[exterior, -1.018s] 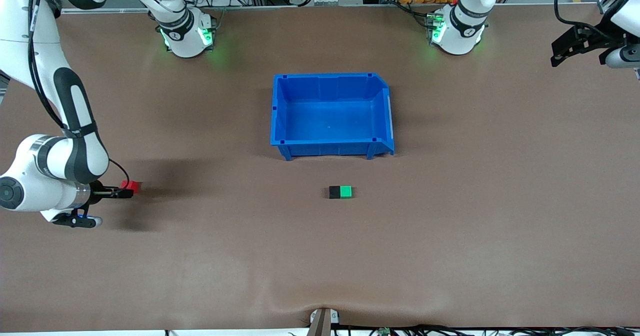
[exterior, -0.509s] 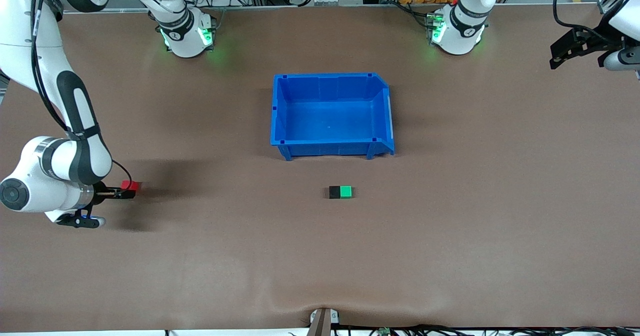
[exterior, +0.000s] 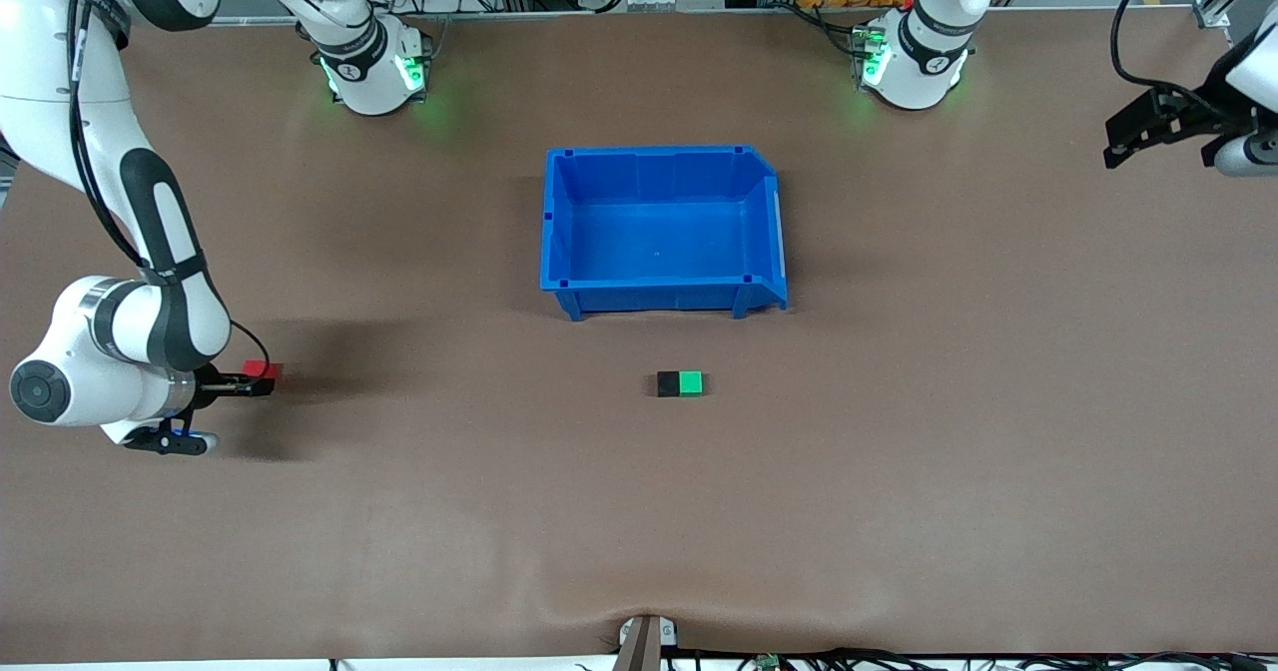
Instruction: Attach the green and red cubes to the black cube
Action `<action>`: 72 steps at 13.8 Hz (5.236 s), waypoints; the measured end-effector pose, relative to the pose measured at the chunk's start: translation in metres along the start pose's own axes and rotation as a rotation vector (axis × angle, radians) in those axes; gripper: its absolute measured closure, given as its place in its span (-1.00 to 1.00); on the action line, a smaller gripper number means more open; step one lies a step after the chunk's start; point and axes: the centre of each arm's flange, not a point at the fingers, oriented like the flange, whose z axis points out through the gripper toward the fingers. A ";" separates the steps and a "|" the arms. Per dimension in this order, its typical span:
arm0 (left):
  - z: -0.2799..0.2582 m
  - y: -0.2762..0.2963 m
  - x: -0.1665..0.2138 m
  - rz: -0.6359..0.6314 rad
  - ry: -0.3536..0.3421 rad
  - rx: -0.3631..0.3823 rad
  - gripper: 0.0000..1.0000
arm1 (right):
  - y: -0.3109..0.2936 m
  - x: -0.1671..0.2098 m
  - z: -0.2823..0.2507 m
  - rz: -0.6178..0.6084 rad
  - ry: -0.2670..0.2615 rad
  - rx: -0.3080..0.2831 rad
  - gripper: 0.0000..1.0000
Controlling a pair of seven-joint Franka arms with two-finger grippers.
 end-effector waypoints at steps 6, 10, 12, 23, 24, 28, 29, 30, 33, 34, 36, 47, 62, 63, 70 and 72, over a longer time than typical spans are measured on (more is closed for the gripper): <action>0.022 0.003 0.032 0.004 -0.031 -0.006 -1.00 | 0.000 0.000 0.008 0.000 -0.011 0.001 -0.29; 0.023 0.002 0.034 0.002 -0.035 -0.007 -1.00 | 0.000 0.001 0.012 -0.001 -0.017 0.001 -0.08; 0.026 0.004 0.035 0.006 -0.045 -0.007 -1.00 | -0.001 0.001 0.013 -0.001 -0.018 0.001 0.11; 0.039 0.025 0.062 0.035 -0.045 -0.041 -1.00 | -0.004 0.002 0.011 -0.004 -0.015 0.004 0.21; 0.036 0.025 0.063 0.034 -0.032 -0.041 -1.00 | -0.004 0.002 0.011 -0.004 -0.014 0.005 0.21; 0.033 0.021 0.069 0.027 0.010 -0.033 -1.00 | -0.006 0.003 0.007 0.024 -0.014 0.006 0.21; 0.032 0.019 0.069 0.026 0.016 -0.023 -1.00 | -0.007 0.004 0.005 0.039 -0.012 0.006 0.21; 0.032 0.017 0.070 0.023 0.022 -0.014 -1.00 | -0.010 0.004 0.004 0.055 -0.012 0.007 0.21; 0.030 0.009 0.071 0.010 0.026 -0.009 -1.00 | -0.014 0.005 0.002 0.092 -0.015 0.007 0.21; 0.030 0.007 0.071 0.007 0.027 -0.009 -1.00 | -0.015 0.005 0.001 0.104 -0.014 0.007 0.21; 0.030 0.008 0.071 0.009 0.028 -0.009 -1.00 | -0.017 0.005 0.001 0.125 -0.019 0.008 0.21; 0.014 0.017 0.062 0.018 0.041 -0.044 -1.00 | -0.030 0.003 -0.004 0.248 -0.068 0.094 0.21; 0.016 0.018 0.061 0.017 0.033 -0.060 -1.00 | -0.083 0.004 -0.008 0.477 -0.081 0.091 0.21; 0.016 0.018 0.061 0.017 0.033 -0.060 -1.00 | -0.086 0.004 -0.008 0.483 -0.084 0.100 0.21; 0.016 0.018 0.061 0.017 0.033 -0.060 -1.00 | -0.111 0.003 -0.009 0.575 -0.092 0.099 0.21; 0.016 0.019 0.061 0.018 0.033 -0.061 -1.00 | -0.123 0.002 -0.010 0.608 -0.092 0.093 0.21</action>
